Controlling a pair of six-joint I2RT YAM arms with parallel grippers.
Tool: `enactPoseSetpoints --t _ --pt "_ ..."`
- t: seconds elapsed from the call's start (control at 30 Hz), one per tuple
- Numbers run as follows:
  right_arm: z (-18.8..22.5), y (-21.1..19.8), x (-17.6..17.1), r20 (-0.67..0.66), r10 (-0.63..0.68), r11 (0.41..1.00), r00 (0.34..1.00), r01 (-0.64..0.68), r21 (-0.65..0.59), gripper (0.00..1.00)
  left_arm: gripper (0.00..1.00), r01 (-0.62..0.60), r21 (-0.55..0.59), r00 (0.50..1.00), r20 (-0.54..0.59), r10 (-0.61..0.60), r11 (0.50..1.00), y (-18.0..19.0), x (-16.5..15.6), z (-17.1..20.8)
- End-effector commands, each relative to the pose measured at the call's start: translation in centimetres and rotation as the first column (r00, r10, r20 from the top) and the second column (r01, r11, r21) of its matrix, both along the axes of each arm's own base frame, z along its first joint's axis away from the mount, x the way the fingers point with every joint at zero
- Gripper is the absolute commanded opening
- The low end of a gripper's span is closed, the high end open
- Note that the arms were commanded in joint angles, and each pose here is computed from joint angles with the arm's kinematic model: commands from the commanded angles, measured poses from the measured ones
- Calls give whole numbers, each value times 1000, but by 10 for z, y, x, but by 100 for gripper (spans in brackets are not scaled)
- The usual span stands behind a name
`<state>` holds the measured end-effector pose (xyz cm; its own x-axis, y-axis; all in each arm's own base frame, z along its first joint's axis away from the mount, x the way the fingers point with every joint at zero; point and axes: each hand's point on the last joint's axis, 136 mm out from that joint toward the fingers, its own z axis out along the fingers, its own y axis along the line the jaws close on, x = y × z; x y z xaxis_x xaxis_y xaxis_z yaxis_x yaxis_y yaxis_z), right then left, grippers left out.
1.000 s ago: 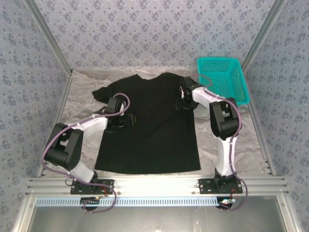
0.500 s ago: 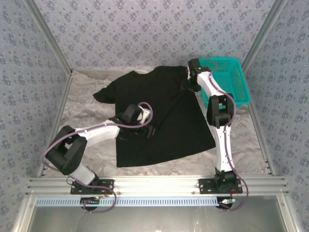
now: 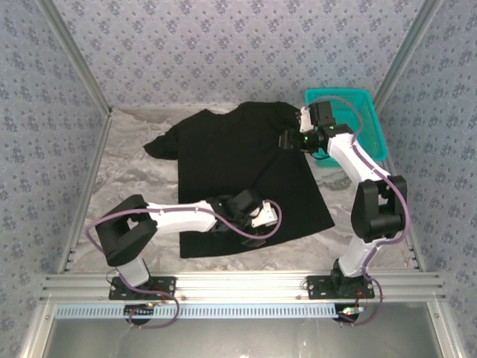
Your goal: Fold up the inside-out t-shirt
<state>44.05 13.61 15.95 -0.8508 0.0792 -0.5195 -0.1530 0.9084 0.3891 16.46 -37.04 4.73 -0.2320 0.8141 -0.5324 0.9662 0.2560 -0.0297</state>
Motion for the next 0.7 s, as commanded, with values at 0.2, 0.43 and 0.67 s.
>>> enactPoseSetpoints --t 0.2,0.43,0.67 --pt "-15 -2 -11 -34 3 999 999 -1 40 58 69 58 111 997 46 -63 992 7 1 -16" --pt "-19 -5 -14 -44 -2 999 999 3 42 58 63 49 160 996 71 -61 986 7 10 -24" --pt "-21 -5 -14 -45 3 999 999 -1 40 58 46 30 166 999 37 -37 986 8 16 -27"
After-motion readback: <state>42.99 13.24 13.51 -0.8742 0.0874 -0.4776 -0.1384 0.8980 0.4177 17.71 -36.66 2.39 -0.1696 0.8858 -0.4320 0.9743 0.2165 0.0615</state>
